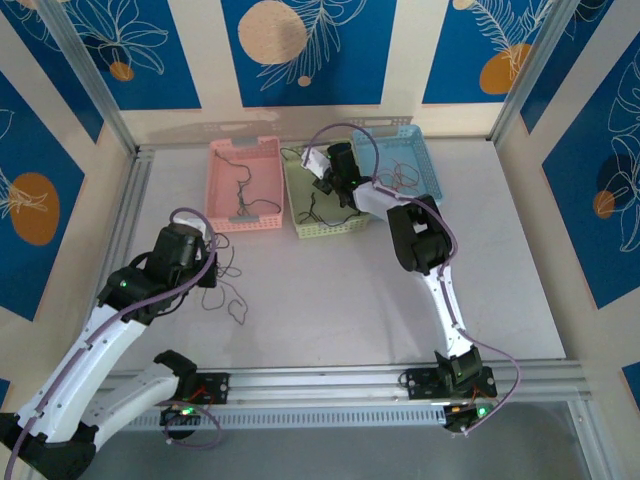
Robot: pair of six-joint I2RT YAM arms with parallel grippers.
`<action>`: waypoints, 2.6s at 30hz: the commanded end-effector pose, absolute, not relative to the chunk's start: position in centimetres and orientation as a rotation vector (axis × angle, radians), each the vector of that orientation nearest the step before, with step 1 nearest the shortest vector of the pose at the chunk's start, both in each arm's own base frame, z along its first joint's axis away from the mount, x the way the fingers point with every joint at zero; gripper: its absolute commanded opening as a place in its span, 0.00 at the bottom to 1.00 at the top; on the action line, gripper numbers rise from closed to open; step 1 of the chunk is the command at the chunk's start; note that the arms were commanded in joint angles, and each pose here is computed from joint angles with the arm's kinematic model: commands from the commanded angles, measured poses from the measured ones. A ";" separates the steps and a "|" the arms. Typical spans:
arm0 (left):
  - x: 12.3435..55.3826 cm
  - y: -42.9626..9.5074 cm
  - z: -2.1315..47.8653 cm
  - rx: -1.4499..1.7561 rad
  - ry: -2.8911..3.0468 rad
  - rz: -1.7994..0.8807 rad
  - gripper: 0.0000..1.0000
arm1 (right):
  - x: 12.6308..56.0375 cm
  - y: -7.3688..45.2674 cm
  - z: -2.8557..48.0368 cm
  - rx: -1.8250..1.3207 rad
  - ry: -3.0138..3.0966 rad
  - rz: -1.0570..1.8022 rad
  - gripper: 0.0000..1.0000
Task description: Untangle the cables
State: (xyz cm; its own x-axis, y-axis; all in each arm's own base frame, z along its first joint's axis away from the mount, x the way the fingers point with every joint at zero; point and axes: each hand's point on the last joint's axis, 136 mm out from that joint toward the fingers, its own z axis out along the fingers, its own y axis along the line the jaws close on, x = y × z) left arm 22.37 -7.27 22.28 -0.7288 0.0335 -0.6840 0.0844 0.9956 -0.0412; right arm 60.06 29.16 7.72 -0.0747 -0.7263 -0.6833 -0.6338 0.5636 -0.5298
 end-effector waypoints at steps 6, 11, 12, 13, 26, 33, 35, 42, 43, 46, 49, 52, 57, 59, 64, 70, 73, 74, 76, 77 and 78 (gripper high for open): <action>22.4 -7.3 22.2 0.094 2.386 -0.095 0.00 | 61.7 27.8 6.3 -1.251 1.743 -0.376 0.00; 22.4 -7.3 22.1 0.096 2.389 -0.096 0.00 | 62.5 26.6 5.3 -1.228 1.816 -0.413 0.00; 22.4 -7.3 22.1 0.095 2.389 -0.094 0.00 | 62.5 26.4 5.1 -1.221 1.827 -0.408 0.00; 22.4 -7.3 22.1 0.097 2.389 -0.095 0.00 | 62.6 26.2 5.0 -1.213 1.836 -0.414 0.00; 22.4 -7.4 22.1 0.097 2.389 -0.097 0.00 | 63.1 24.8 4.3 -1.139 1.921 -0.410 0.03; 22.4 -7.4 22.2 0.096 2.387 -0.098 0.00 | 62.8 25.8 8.4 -1.047 1.916 -0.329 0.39; 22.4 -7.4 22.2 0.096 2.386 -0.099 0.00 | 62.7 25.9 9.5 -1.023 1.917 -0.313 0.45; 22.4 -7.4 22.2 0.096 2.384 -0.103 0.00 | 62.0 26.5 12.5 -0.972 1.919 -0.266 0.54; 22.4 -7.4 22.2 0.096 2.384 -0.103 0.00 | 61.9 26.4 13.0 -0.962 1.913 -0.263 0.54; 22.4 -7.4 22.2 0.097 2.383 -0.103 0.00 | 61.2 26.8 15.6 -0.936 1.880 -0.263 0.55; 22.4 -7.4 22.2 0.096 2.384 -0.104 0.00 | 59.3 27.3 20.3 -0.865 1.843 -0.195 0.55; 22.4 -7.4 22.3 0.097 2.383 -0.104 0.00 | 56.2 27.7 24.3 -0.790 1.827 -0.069 0.55; 22.3 -7.3 22.2 0.094 2.383 -0.101 0.00 | 47.7 29.9 27.1 -0.790 1.801 0.287 0.54; 22.4 -7.3 22.2 0.095 2.383 -0.101 0.00 | 42.6 31.8 26.8 -0.873 1.776 0.490 0.53; 22.2 -7.4 22.6 0.096 2.369 -0.118 0.00 | 29.4 35.6 23.4 -1.081 1.691 0.955 0.52; 22.0 -7.5 23.2 0.097 2.337 -0.150 0.00 | 19.2 40.4 17.1 -1.256 1.649 1.349 0.52; 22.0 -7.5 23.2 0.096 2.335 -0.150 0.00 | 17.2 42.7 14.4 -1.304 1.684 1.417 0.52; 22.0 -7.5 23.2 0.097 2.336 -0.149 0.00 | 16.7 43.4 13.7 -1.323 1.690 1.445 0.52; 22.0 -7.5 23.2 0.097 2.339 -0.147 0.00 | 15.7 44.4 13.0 -1.366 1.679 1.479 0.53; 22.0 -7.5 23.1 0.096 2.340 -0.145 0.00 | 15.4 44.9 12.7 -1.378 1.677 1.475 0.53; 22.0 -7.5 23.2 0.096 2.339 -0.144 0.00 | 15.5 45.2 12.4 -1.377 1.682 1.470 0.53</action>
State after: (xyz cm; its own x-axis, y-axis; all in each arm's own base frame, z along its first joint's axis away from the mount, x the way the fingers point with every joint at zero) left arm 21.91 -7.40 23.16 -0.7025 0.0180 -0.7114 0.1002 0.9922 -0.0739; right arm 15.77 43.11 9.28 -0.3966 -0.4306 -0.8107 -0.8971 -0.0058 0.4419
